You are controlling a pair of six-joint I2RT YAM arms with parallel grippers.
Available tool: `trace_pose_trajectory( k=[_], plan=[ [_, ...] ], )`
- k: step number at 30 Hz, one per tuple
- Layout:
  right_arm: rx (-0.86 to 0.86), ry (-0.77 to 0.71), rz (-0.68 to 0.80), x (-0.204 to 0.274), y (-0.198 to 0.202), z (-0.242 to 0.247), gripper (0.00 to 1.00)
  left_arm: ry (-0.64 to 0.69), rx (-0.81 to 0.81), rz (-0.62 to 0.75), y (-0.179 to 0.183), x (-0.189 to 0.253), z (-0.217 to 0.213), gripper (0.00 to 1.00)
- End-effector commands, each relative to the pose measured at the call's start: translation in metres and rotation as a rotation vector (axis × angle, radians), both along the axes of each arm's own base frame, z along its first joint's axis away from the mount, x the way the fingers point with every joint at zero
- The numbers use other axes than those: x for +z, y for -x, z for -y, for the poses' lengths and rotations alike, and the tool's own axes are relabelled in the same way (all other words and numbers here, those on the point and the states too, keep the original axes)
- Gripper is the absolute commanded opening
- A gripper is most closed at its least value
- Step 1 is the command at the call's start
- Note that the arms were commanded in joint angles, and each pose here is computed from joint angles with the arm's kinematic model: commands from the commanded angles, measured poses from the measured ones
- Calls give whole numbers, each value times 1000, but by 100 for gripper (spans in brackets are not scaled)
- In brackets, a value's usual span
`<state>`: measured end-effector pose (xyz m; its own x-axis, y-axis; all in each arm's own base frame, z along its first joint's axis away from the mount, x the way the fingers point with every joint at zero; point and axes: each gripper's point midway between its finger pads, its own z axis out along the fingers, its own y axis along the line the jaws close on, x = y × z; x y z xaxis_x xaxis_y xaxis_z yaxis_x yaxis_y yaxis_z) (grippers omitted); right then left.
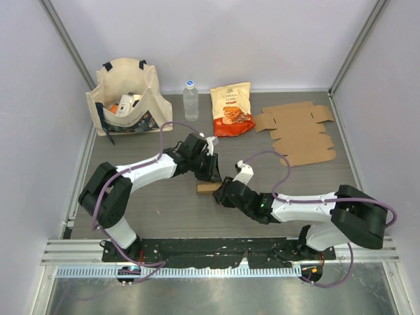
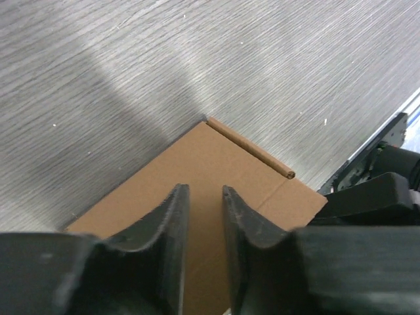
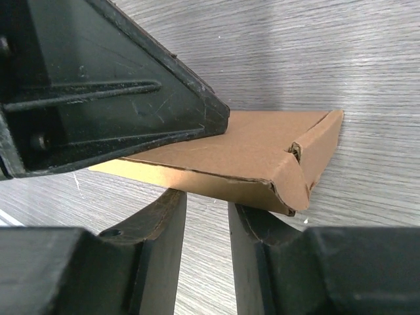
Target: Fold the paper box
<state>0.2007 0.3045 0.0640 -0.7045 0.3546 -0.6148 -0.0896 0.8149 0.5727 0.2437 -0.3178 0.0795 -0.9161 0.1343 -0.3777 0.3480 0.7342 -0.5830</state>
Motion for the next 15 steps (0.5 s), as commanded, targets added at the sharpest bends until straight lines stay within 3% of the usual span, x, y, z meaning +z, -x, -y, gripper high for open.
trace_pose_trajectory(
  k=[1,7,15],
  plan=[
    [-7,-1,32,26,-11,2,38,-26,-79,-2,16,0,-2,34],
    [14,-67,-32,36,-13,2,38,-54,-100,101,2,22,-5,48],
    [50,-107,-83,39,-9,-1,38,-70,-237,170,-9,39,-10,58]
  ],
)
